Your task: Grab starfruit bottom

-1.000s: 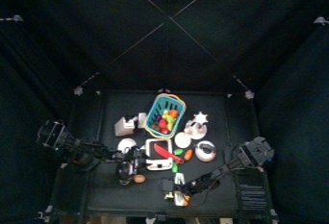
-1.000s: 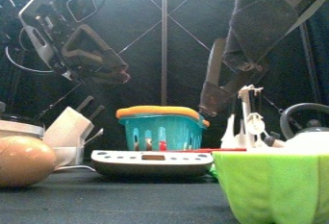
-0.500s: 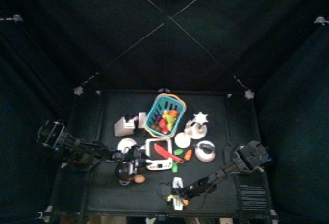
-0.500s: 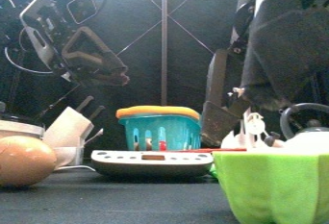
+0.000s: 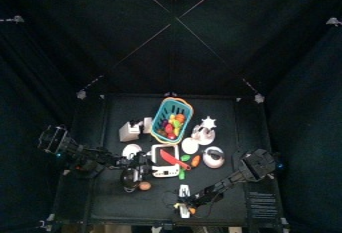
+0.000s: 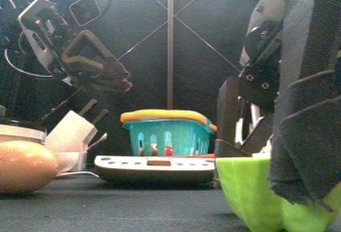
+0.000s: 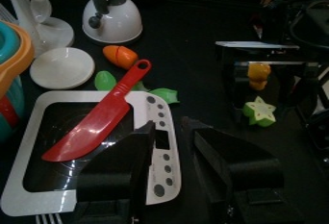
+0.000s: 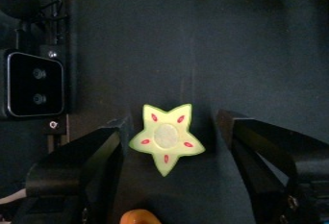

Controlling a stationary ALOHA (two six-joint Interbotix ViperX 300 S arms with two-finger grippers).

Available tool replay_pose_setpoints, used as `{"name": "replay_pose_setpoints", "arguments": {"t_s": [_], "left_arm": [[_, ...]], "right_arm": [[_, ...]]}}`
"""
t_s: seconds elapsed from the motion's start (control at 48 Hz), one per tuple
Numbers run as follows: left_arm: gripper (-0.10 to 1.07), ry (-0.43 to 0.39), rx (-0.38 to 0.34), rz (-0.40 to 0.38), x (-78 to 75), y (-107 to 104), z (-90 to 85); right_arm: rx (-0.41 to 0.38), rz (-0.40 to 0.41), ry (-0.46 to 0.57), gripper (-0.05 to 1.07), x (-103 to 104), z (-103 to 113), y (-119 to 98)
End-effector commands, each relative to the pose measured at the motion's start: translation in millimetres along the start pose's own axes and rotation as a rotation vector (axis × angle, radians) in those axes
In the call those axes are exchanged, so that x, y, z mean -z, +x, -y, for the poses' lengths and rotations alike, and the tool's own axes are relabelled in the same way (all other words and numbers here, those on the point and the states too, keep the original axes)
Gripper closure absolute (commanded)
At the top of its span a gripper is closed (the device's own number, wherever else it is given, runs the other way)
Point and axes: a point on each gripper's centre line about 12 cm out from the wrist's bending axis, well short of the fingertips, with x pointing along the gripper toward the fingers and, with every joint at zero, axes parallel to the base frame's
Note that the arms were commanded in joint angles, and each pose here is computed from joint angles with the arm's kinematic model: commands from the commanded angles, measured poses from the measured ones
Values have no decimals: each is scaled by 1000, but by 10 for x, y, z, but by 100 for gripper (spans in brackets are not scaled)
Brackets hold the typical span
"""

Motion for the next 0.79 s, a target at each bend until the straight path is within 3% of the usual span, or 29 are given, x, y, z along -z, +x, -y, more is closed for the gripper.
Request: {"name": "replay_pose_setpoints", "arguments": {"t_s": [0.0,0.312,0.604,0.771], "left_arm": [[26,-2,0,15,-47,11,0],[26,-1,-1,12,-36,6,-3],[26,0,1,12,-31,3,5],[26,-2,-1,11,-30,3,0]], "right_arm": [[-14,27,2,7,-89,-28,-79],[15,33,-14,26,-128,11,-144],[60,75,-32,28,-275,105,-400],[62,75,-32,29,-276,110,-390]]}}
